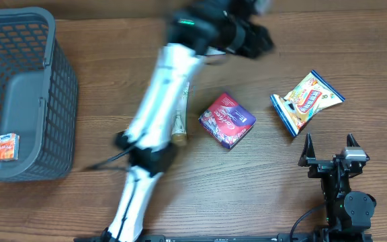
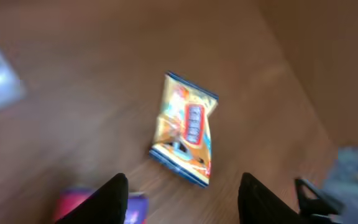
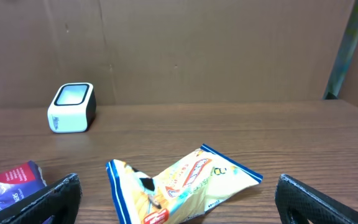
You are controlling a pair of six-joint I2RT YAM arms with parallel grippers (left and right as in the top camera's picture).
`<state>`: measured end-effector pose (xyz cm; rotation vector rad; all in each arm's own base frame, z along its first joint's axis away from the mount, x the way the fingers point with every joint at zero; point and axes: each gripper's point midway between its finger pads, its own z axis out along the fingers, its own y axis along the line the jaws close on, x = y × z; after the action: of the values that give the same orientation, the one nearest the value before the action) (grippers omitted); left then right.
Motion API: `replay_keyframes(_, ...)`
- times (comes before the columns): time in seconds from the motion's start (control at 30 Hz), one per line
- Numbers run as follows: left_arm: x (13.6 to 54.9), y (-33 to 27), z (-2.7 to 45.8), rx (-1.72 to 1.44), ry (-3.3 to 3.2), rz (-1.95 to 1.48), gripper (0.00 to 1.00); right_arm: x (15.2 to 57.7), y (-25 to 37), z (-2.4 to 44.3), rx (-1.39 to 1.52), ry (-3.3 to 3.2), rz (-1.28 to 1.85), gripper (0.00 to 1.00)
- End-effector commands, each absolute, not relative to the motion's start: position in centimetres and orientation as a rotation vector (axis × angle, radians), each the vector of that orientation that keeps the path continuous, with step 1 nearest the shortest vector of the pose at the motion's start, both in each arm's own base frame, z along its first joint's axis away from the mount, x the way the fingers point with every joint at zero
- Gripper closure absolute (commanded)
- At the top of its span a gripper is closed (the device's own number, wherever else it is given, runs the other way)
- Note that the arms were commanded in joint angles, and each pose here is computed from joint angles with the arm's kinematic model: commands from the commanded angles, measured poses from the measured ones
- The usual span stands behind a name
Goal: Scan the item barcode
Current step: 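Carry the yellow snack bag right and drop it beside the box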
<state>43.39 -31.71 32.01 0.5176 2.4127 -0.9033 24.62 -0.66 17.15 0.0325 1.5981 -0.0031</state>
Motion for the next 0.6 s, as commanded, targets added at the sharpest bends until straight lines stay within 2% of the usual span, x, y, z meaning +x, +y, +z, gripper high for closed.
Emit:
replay_keyframes(0.0, 41.3, -20.3, 42.5, 0.312, 2.235, -0.72, 0.49, 24.6, -0.5, 16.9, 0.027, 1.595, 0.0, 0.0)
replay_keyframes(0.07, 39.7, -14.7, 44.9, 0.186, 2.211, -0.66, 0.36, 24.6, -0.5, 16.9, 0.027, 1.595, 0.0, 0.0)
replay_keyframes(0.13, 37.4, -8.6, 46.1, 0.024, 2.214, -0.578, 0.33, 24.6, -0.5, 16.9, 0.028, 1.595, 0.0, 0.0)
replay_keyframes(0.23, 35.3, -2.7, 48.7, -0.081, 2.122, -0.495, 0.0, 24.6, -0.5, 16.9, 0.028, 1.595, 0.0, 0.0)
replay_keyframes(0.4, 32.7, 4.9, 50.3, -0.275, 2.043, -0.29, 0.0, 24.6, -0.5, 16.9, 0.027, 1.595, 0.0, 0.0)
replay_keyframes(0.57, 29.1, 15.6, 48.2, -0.677, 2.044, 0.049, 0.0, 24.6, -0.5, 16.9, 0.027, 1.595, 0.0, 0.0)
